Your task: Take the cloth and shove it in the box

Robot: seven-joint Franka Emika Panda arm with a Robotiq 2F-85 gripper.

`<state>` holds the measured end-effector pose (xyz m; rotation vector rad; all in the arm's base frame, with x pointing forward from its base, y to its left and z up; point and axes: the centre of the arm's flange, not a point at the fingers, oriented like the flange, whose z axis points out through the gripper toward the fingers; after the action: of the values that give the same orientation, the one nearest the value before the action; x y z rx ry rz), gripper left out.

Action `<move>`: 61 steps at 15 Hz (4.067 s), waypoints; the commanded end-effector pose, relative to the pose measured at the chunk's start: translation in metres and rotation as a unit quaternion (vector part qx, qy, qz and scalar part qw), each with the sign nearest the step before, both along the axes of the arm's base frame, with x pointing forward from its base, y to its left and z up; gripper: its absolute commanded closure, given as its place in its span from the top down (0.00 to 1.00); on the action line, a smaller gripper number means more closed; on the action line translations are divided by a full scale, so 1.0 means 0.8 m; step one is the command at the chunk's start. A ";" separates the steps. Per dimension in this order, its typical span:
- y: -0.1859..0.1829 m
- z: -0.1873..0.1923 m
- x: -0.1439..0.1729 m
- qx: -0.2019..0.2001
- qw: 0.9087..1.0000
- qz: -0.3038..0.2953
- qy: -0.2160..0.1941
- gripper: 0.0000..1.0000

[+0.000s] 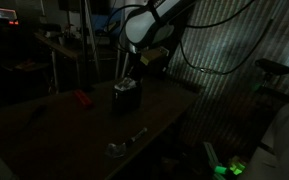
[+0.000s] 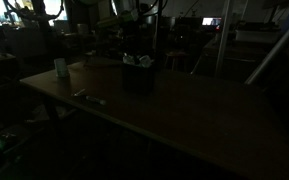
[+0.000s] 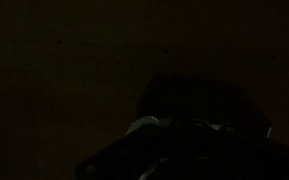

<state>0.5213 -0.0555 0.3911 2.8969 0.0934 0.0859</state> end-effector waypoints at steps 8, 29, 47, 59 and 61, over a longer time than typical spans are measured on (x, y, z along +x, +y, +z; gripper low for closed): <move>0.022 -0.007 0.056 -0.017 1.000 0.013 -0.018 0.00; 0.015 -0.108 0.061 0.047 0.996 -0.003 0.075 0.00; 0.065 0.038 0.050 0.015 0.999 0.030 0.025 0.00; 0.093 -0.020 0.080 0.066 0.997 0.029 0.023 0.00; 0.087 -0.036 0.081 0.069 0.997 0.024 0.028 0.00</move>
<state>0.5753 0.0200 0.3704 3.0055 0.1960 0.0037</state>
